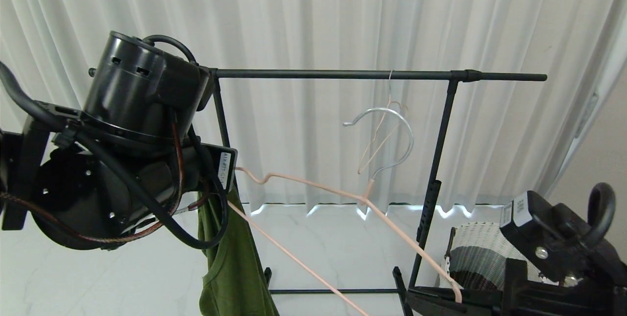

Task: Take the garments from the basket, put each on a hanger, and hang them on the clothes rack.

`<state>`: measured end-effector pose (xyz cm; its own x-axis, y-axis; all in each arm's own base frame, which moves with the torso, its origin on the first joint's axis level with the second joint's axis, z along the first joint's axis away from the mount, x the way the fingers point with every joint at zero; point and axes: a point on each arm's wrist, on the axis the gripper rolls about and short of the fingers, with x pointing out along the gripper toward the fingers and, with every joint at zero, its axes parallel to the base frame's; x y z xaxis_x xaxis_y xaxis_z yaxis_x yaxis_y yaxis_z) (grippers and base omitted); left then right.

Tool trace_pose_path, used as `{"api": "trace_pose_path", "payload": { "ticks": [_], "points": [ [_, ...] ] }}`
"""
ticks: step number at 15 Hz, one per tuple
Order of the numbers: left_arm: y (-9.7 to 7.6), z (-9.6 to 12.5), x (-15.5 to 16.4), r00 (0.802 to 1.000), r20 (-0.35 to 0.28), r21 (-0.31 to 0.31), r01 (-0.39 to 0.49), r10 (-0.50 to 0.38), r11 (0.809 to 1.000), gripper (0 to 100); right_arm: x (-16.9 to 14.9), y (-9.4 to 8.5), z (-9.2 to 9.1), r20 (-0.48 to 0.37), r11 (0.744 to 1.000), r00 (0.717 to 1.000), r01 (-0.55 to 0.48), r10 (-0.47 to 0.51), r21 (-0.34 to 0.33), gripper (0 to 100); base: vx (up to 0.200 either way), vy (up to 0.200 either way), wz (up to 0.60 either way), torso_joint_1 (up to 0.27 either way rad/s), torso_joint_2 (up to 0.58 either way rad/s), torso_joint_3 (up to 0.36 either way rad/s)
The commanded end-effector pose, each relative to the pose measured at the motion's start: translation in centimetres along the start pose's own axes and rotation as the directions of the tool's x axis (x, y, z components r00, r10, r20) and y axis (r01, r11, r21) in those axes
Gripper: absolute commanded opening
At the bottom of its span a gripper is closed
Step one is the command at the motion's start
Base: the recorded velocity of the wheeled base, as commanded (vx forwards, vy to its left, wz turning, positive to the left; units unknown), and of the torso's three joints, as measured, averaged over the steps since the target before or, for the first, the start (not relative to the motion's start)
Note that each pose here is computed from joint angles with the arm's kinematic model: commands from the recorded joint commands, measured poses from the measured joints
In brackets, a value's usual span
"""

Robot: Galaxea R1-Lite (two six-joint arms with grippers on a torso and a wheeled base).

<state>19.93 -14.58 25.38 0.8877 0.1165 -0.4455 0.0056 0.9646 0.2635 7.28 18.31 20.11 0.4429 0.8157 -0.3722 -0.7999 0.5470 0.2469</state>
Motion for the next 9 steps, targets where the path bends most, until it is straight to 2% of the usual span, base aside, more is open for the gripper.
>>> {"api": "trace_pose_path", "payload": {
  "ticks": [1, 9],
  "points": [
    [-0.1, 0.1, -0.4, 1.0, 0.009, 0.001, 0.012, -0.012, 1.0, 0, 1.5, -0.2, 0.1, -0.002, 1.0, 1.0, 0.017, -0.017, 0.005, 0, 0.0, 0.0, 0.0, 0.0, 0.0, 0.0],
    [-1.2, 0.1, -3.8, 0.988, 0.077, 0.027, 0.132, -0.133, 0.991, 0, 4.8, 0.0, -0.2, -0.038, 1.0, 0.999, 0.026, -0.025, 0.005, 0, 0.0, 0.0, 0.0, 0.0, 0.0, 0.0]
  ]
}}
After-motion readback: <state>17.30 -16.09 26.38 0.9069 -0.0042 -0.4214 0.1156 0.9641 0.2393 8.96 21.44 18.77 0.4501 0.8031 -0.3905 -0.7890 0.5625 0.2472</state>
